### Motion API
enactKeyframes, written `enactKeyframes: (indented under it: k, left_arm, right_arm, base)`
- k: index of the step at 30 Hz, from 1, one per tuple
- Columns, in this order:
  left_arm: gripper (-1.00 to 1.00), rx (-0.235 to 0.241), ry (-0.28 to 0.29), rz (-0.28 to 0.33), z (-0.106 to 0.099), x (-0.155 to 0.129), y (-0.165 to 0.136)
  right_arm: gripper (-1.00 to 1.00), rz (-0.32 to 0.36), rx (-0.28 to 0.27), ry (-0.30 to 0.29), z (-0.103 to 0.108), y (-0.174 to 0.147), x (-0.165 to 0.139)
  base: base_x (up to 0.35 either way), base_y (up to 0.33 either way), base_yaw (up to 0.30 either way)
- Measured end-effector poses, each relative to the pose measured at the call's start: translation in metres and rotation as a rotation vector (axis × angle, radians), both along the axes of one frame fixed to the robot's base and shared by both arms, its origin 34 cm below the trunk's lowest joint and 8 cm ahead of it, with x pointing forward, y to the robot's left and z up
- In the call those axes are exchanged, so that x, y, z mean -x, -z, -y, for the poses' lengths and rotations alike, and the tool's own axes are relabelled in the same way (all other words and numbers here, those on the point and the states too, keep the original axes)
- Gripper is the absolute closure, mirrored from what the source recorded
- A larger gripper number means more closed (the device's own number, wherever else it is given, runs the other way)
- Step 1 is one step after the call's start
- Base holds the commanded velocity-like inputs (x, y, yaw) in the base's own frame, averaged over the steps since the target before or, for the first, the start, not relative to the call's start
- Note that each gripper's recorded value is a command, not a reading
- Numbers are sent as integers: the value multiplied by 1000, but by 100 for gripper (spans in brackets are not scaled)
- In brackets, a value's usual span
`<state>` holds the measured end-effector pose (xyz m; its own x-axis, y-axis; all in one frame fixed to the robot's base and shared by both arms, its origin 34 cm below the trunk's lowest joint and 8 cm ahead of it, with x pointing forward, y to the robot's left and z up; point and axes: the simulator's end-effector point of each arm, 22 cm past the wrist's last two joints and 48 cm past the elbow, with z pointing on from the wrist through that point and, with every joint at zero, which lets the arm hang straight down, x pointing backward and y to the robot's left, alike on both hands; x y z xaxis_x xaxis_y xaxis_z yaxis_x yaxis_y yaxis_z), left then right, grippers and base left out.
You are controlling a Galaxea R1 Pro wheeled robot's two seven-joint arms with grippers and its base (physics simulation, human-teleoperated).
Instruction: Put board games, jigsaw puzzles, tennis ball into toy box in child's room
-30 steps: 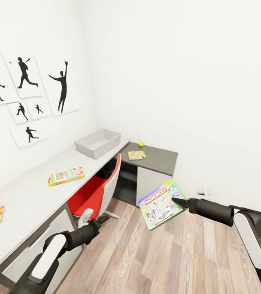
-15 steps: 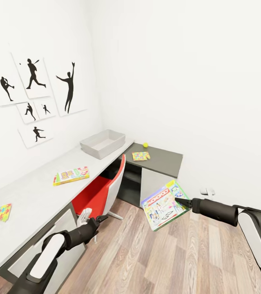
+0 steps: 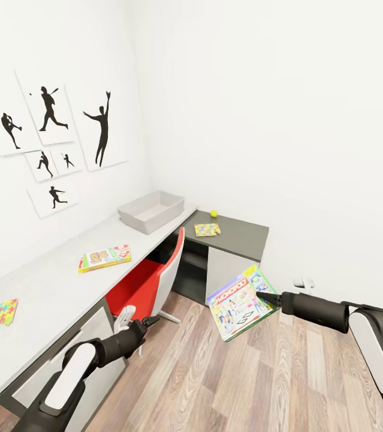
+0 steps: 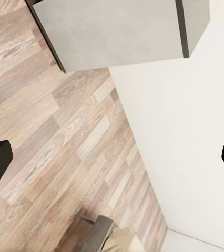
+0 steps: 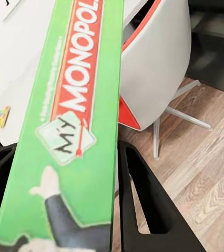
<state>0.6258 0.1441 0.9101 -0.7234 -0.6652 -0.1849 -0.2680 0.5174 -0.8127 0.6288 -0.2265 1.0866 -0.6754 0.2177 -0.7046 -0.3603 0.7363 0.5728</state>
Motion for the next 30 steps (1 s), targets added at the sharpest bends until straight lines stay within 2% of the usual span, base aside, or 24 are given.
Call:
enactKeyframes:
  k: [9,10,11,16,30]
  left_arm:
    - [-100,-4,2,8,-1,0,-2]
    - [-100,-9,6,5,-1,2,0]
    - [-100,-36,15,4,-3,4,4]
    - [-100,-65,23,4,-4,6,8]
    - [-100,-76,12,-7,-10,7,14]
  right_arm:
    - [100,0,-3,-1,-1,0,0]
    - [100,0,-5,-2,-2,0,0]
    - [100,-1,-7,-2,-2,0,0]
    - [100,-1,-2,0,-1,0,0]
    - [100,0,6,5,3,1,-1]
  base:
    - [0,0,65]
    - [0,0,261]
    - [0,0,268]
    - [0,0,277]
    - [0,0,290]
